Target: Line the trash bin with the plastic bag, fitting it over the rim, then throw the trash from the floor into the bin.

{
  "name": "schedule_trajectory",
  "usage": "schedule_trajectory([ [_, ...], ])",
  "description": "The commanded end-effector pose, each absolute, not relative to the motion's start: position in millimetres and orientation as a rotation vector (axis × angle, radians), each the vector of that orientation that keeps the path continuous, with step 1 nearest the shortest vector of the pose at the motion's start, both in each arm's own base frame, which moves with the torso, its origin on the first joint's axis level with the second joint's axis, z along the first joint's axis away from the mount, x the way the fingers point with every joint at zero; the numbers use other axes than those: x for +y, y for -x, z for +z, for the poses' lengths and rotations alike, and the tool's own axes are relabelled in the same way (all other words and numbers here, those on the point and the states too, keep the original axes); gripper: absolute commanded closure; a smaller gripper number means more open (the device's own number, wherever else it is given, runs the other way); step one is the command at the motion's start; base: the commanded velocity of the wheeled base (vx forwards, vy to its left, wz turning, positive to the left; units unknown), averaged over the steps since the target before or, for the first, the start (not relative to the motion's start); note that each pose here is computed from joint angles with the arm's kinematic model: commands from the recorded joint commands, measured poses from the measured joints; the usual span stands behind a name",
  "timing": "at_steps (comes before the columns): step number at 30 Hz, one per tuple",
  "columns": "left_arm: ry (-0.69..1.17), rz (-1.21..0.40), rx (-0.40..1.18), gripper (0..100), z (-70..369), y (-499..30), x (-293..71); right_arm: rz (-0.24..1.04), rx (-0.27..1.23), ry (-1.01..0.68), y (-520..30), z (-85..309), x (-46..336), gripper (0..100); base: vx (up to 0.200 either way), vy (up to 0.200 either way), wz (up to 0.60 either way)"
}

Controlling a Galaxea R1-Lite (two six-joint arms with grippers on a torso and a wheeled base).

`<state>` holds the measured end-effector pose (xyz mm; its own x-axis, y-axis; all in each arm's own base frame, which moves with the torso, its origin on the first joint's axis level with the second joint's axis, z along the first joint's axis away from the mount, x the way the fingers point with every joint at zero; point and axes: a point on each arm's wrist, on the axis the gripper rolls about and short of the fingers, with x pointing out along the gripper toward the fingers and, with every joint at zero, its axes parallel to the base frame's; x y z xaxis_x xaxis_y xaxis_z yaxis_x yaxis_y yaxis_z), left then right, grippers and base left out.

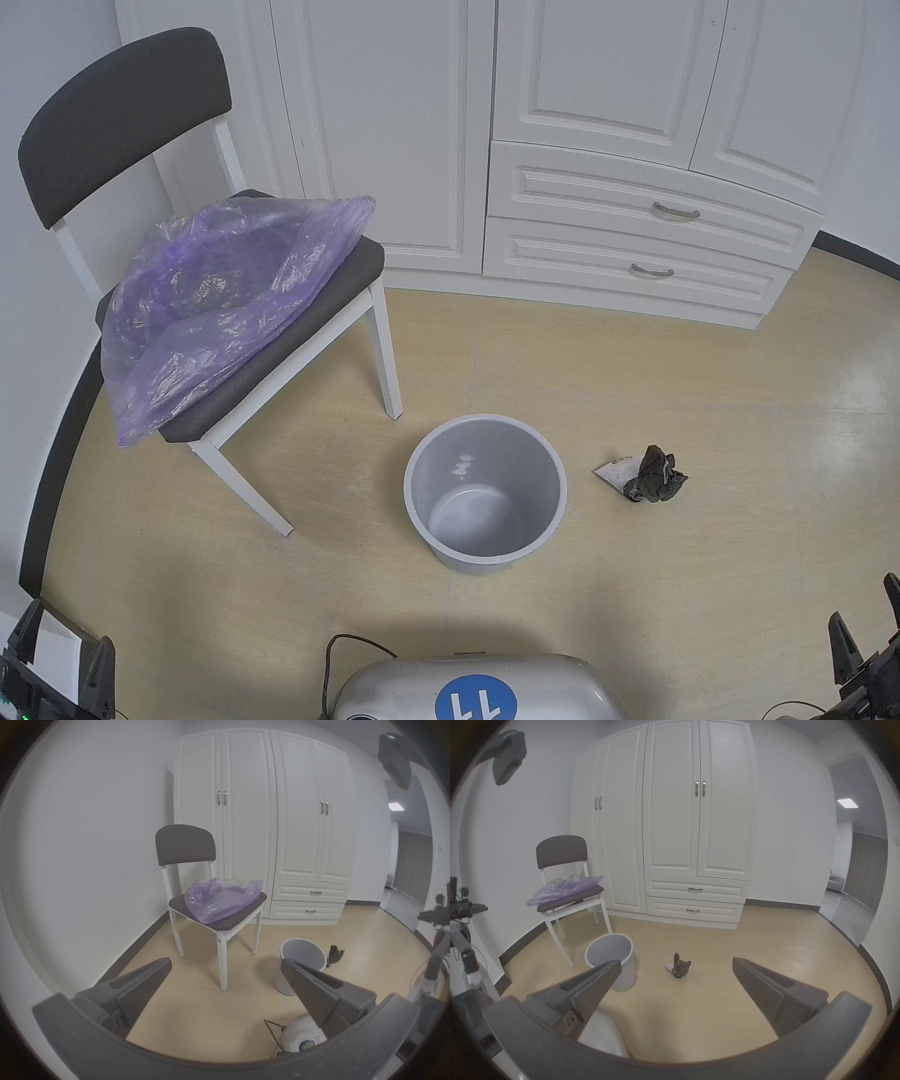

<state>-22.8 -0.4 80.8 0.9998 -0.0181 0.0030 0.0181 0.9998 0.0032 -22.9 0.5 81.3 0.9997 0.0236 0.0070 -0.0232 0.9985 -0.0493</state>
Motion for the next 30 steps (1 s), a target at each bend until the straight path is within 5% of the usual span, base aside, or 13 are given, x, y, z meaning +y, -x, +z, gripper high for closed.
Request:
schedule_trajectory([
  [1,0.068,0.035,-0.004,0,75.8,22.8,0.8,0.033,-0.153,-0.129,28.2,100.3,0.4,0,0.000,0.000,0.00],
  [3,0.074,0.038,-0.004,0,75.8,22.8,0.9,0.092,-0.308,-0.374,42.0,134.5,0.4,0,0.000,0.000,0.00],
  [5,0.074,0.040,-0.005,0,75.8,22.8,0.9,0.097,-0.311,-0.430,45.0,141.2,0.4,0,0.000,0.000,0.00],
  [9,0.063,0.037,-0.007,0,76.1,22.8,0.8,-0.061,-0.062,-0.171,30.3,96.3,-1.6,0,0.000,0.000,0.00],
  [19,-0.015,0.011,-0.018,0,77.4,22.8,0.1,-0.076,-0.056,0.070,23.0,81.4,-1.7,0,0.000,0.000,0.00],
  [26,-0.029,-0.010,-0.025,0,78.0,22.8,-0.4,-0.074,-0.065,0.103,23.2,82.8,-1.7,0,0.000,0.000,0.00],
  [30,0.324,-0.062,-0.308,0,125.6,37.0,-0.2,-0.077,-0.067,-0.076,23.2,82.3,-1.9,0,0.000,0.000,0.00],
])
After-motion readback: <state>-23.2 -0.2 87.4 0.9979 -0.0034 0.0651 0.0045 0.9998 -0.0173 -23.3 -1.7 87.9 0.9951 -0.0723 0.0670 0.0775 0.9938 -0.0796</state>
